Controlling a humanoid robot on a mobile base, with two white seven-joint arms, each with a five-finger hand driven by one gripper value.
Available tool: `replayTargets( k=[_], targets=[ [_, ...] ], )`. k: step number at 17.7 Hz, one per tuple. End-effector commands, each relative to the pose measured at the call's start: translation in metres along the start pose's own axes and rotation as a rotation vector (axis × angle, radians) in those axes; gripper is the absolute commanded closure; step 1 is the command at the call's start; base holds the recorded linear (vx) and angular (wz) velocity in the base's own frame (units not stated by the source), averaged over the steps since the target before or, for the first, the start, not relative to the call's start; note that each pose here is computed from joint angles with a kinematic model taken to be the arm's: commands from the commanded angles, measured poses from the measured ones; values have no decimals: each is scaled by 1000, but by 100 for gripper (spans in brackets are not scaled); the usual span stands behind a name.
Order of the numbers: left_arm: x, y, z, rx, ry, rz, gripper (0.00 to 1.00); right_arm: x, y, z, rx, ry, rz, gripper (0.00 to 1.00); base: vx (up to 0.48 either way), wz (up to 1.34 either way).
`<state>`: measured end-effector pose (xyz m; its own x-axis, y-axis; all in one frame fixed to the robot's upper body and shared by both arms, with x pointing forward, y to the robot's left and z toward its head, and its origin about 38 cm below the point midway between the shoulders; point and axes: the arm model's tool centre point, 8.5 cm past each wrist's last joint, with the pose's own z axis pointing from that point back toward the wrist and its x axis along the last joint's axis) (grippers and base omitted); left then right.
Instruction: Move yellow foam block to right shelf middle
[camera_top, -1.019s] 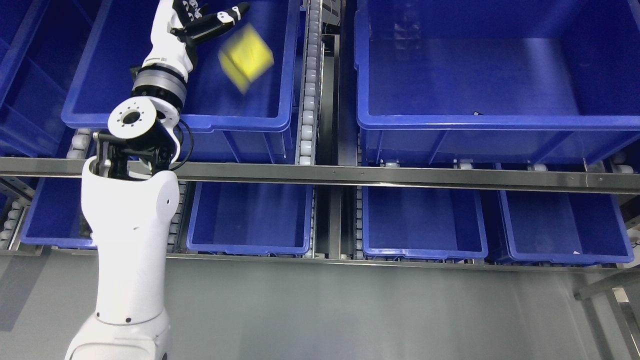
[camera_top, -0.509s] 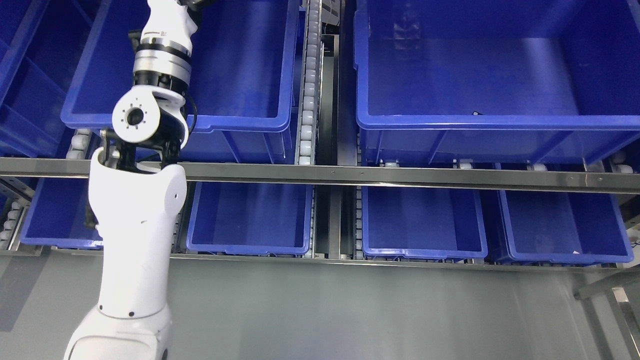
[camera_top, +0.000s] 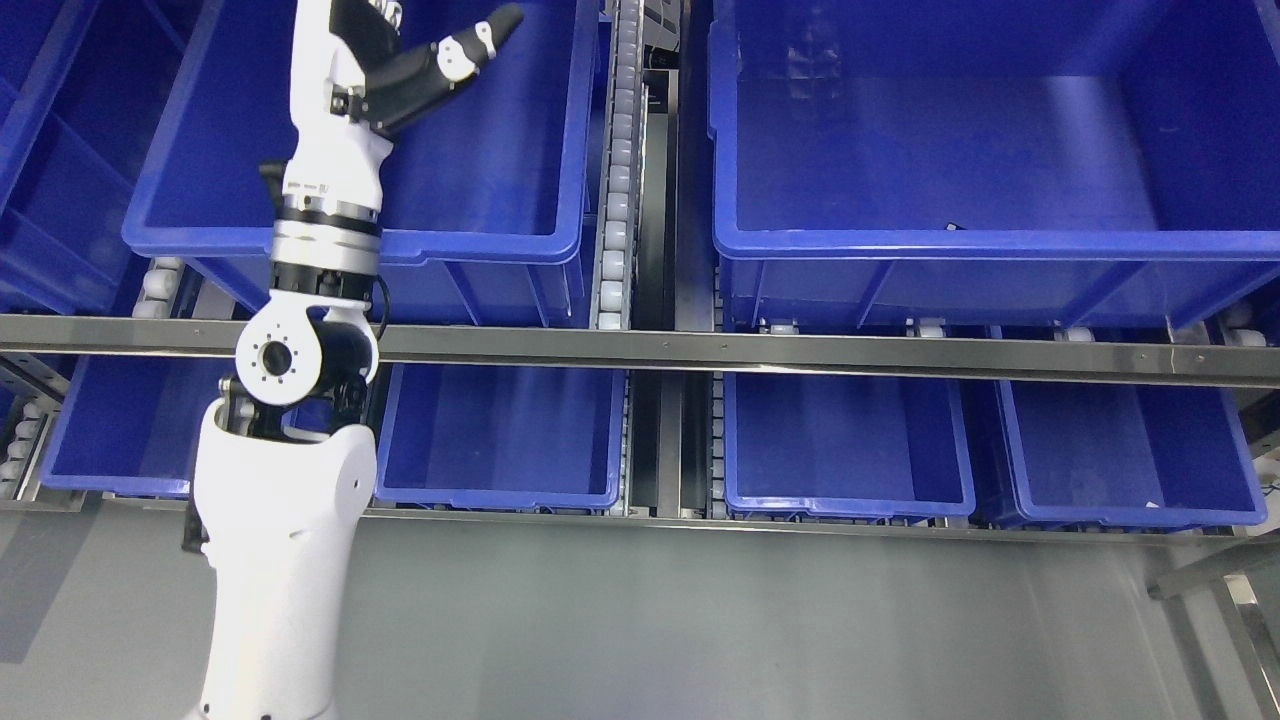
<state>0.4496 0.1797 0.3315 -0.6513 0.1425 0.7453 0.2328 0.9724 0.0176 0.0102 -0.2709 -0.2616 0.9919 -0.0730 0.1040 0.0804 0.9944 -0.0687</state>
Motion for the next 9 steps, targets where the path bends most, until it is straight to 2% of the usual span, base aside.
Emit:
replayTargets(
  k=[1,5,9],
  targets=[
    [-2,28,32,29,-10,-48,0,9,-11,-1,-18,-21,-4,0,0,0],
    [-3,31,32,37,1,-51,0,9,-11,-1,-18,-21,-4,0,0,0],
    [-12,28,26,42,116,-25,1,9,-11,-1,-18,-21,-4,0,0,0]
  ],
)
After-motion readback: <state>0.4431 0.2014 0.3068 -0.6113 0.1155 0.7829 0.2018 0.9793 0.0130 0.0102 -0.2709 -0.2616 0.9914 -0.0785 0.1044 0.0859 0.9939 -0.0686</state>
